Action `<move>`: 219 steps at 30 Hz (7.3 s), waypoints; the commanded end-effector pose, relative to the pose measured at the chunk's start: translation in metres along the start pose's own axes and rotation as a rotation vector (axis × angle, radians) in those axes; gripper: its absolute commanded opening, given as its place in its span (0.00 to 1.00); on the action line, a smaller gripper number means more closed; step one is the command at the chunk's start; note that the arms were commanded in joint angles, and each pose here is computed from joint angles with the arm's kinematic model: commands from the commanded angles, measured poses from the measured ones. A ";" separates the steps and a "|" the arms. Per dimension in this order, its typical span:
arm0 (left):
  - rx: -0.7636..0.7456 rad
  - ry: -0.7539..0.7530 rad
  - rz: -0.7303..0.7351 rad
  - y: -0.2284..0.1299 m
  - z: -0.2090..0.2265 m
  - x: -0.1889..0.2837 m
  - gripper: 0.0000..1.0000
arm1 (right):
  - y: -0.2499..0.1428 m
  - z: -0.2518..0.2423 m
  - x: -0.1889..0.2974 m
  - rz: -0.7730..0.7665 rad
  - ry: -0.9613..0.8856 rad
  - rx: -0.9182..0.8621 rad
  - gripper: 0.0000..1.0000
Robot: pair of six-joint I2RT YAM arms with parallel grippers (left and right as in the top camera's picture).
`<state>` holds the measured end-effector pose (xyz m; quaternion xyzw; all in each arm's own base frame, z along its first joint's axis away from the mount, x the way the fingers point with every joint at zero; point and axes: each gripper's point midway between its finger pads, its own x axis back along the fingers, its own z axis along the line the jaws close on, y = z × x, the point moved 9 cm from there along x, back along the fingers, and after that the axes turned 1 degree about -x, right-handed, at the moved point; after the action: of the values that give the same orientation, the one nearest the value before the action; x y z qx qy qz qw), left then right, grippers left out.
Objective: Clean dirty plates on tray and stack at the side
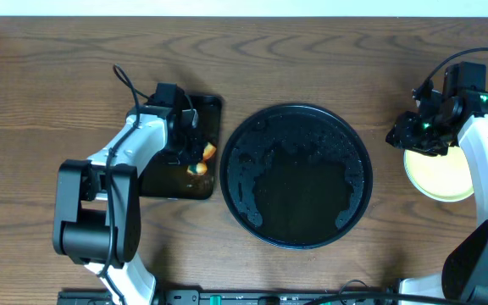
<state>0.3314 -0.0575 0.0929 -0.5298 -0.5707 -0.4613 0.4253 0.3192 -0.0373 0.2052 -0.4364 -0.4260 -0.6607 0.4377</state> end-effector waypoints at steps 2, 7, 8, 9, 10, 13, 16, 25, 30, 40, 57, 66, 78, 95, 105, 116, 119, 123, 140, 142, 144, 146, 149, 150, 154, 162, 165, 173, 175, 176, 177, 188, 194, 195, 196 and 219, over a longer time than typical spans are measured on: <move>0.035 0.100 -0.073 0.001 0.007 0.020 0.33 | 0.002 0.009 0.000 -0.005 0.016 0.041 0.45; 0.012 0.077 -0.221 0.002 -0.002 0.065 0.50 | 0.003 0.009 0.000 -0.015 0.017 0.043 0.45; 0.008 0.073 -0.249 0.001 -0.004 0.074 0.52 | 0.003 0.009 0.000 -0.017 0.017 0.044 0.45; 0.004 0.070 -0.273 0.000 -0.005 0.082 0.52 | 0.004 0.009 0.000 -0.018 0.017 0.045 0.45; 0.001 0.070 -0.295 0.000 -0.006 0.088 0.54 | 0.004 0.009 0.000 -0.019 0.018 0.045 0.45; -0.012 0.064 -0.336 -0.003 -0.009 0.101 0.56 | 0.004 0.009 0.000 -0.019 0.018 0.045 0.45; -0.017 0.062 -0.343 -0.004 -0.009 0.105 0.58 | 0.004 0.009 0.000 -0.021 0.018 0.046 0.45; -0.142 0.077 -0.431 0.009 -0.014 0.110 0.74 | 0.027 0.019 0.002 -0.171 0.062 0.218 0.59; -0.096 0.089 -0.325 -0.007 -0.010 0.104 0.79 | 0.014 0.018 -0.002 -0.091 -0.062 0.183 0.67; -0.021 0.141 -0.154 -0.044 -0.003 0.108 0.79 | -0.009 0.034 0.013 -0.050 -0.098 0.175 0.99; -0.032 0.051 -0.651 -0.143 -0.003 0.173 0.79 | -0.115 0.027 0.077 -0.563 -0.072 0.245 0.99; -0.051 0.024 -0.800 -0.165 -0.004 0.196 0.79 | -0.156 0.019 0.090 -0.591 -0.070 0.248 0.99; -0.051 0.025 -0.798 -0.164 -0.004 0.195 0.79 | -0.174 0.012 0.080 -0.453 -0.094 0.232 0.99; -0.051 0.025 -0.798 -0.164 -0.004 0.195 0.79 | -0.188 0.012 0.091 -0.599 -0.093 0.300 0.99; -0.051 0.025 -0.798 -0.164 -0.004 0.195 0.79 | -0.195 0.019 0.090 -1.139 0.080 0.398 0.99; -0.051 0.025 -0.798 -0.164 -0.004 0.195 0.79 | -0.176 0.018 0.042 -1.391 0.140 0.439 0.99; -0.051 0.025 -0.798 -0.164 -0.004 0.195 0.80 | -0.172 0.015 0.025 -1.429 0.109 0.484 0.99; -0.051 0.025 -0.798 -0.164 -0.004 0.195 0.80 | -0.173 0.011 0.006 -1.372 0.072 0.507 0.99; -0.051 0.025 -0.798 -0.164 -0.004 0.195 0.80 | -0.176 0.006 -0.012 -1.251 0.054 0.502 0.99; -0.051 0.025 -0.798 -0.164 -0.004 0.195 0.80 | -0.176 0.006 -0.012 -1.251 0.054 0.502 0.99; -0.051 0.024 -0.798 -0.164 -0.004 0.195 0.80 | -0.176 0.006 -0.012 -1.251 0.054 0.502 0.99; -0.051 0.025 -0.798 -0.164 -0.004 0.195 0.80 | -0.176 0.006 -0.012 -1.251 0.054 0.502 0.99; -0.051 0.025 -0.798 -0.164 -0.004 0.195 0.80 | -0.176 0.006 -0.012 -1.251 0.054 0.502 0.99; -0.051 0.025 -0.798 -0.164 -0.004 0.195 0.80 | -0.176 0.006 -0.012 -1.251 0.054 0.502 0.99; -0.051 0.025 -0.798 -0.164 -0.004 0.195 0.80 | -0.176 0.006 -0.012 -1.251 0.054 0.502 0.99; -0.051 0.025 -0.798 -0.164 -0.004 0.195 0.80 | -0.176 0.006 -0.012 -1.251 0.054 0.502 0.99; -0.052 0.028 -0.796 -0.165 -0.004 0.195 0.80 | -0.176 0.006 -0.012 -1.251 0.054 0.502 0.99; 0.003 0.076 -0.814 -0.185 0.011 0.183 0.80 | -0.176 0.006 -0.012 -1.251 0.054 0.502 0.99; 0.015 0.081 -0.830 -0.192 0.015 0.175 0.80 | -0.176 0.006 -0.012 -1.251 0.054 0.502 0.99; 0.020 0.083 -0.840 -0.195 0.017 0.170 0.80 | -0.176 0.006 -0.012 -1.251 0.054 0.502 0.99; 0.024 0.085 -0.852 -0.197 0.019 0.165 0.80 | -0.176 0.006 -0.012 -1.251 0.053 0.502 0.99; 0.031 0.068 -1.131 -0.195 0.036 0.116 0.80 | -0.176 0.006 -0.012 -1.251 0.054 0.502 0.99; 0.009 0.049 -1.307 -0.180 0.038 0.109 0.80 | -0.176 0.006 -0.012 -1.251 0.054 0.502 0.99; 0.006 0.047 -1.340 -0.177 0.039 0.109 0.80 | -0.176 0.006 -0.012 -1.251 0.054 0.502 0.99; 0.002 0.044 -1.374 -0.175 0.039 0.109 0.80 | -0.176 0.006 -0.012 -1.251 0.054 0.502 0.99; 0.008 0.066 -1.347 -0.171 0.047 0.083 0.80 | -0.176 0.006 -0.012 -1.251 0.054 0.502 0.99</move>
<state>0.1558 0.0031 0.1612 -0.0271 -0.7674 -0.6391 0.0447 0.1561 0.0143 0.1642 0.0194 -0.7240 -0.6862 0.0679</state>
